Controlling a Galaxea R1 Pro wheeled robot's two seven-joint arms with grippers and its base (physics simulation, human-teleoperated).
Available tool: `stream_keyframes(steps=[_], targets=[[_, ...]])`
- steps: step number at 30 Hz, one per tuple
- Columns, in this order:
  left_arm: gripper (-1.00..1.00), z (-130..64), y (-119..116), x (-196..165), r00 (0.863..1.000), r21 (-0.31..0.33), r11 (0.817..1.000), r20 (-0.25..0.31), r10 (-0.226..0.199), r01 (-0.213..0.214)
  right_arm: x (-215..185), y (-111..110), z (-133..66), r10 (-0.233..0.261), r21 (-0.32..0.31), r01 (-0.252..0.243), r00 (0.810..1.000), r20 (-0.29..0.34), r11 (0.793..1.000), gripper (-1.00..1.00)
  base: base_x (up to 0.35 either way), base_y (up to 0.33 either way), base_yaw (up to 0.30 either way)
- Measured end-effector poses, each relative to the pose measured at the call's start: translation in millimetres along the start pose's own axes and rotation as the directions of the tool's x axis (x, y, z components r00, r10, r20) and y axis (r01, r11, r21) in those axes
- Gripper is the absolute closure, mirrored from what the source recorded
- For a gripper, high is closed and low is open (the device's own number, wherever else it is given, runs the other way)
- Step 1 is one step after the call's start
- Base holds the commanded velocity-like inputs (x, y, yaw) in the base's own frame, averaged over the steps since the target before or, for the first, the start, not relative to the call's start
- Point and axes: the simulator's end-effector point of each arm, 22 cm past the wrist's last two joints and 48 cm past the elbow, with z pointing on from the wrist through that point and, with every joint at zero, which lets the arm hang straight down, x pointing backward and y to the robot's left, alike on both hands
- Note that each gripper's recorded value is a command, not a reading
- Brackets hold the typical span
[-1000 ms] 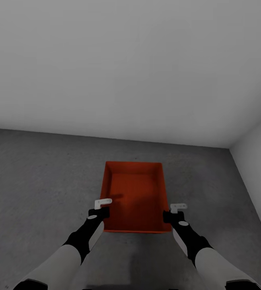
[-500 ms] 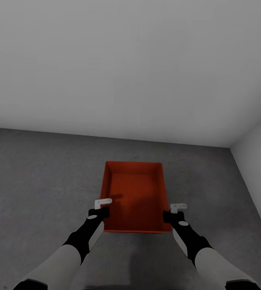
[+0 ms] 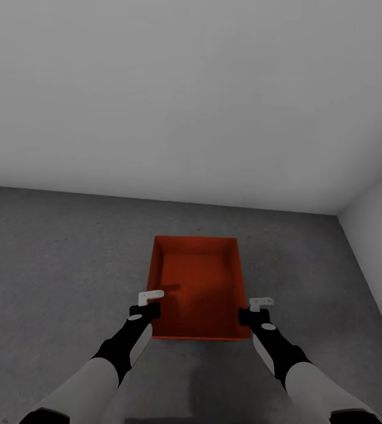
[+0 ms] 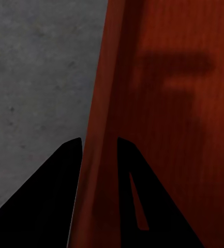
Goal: Move the two storage containers from the living room to the garage. In the garage, place one container on the floor and stack the other container on top of it (either order is fine).
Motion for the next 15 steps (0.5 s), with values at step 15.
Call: stream_keyframes(steps=[15], targets=[[1.00, 10.8, 0, 5, 1.000, 0.003, 1.000, 0.005, 0.002, -0.002, 5, 1, 10.4, 0.000, 0.001, 0.000, 1.000, 0.004, 1.000, 1.00, 0.000, 0.000, 0.000]])
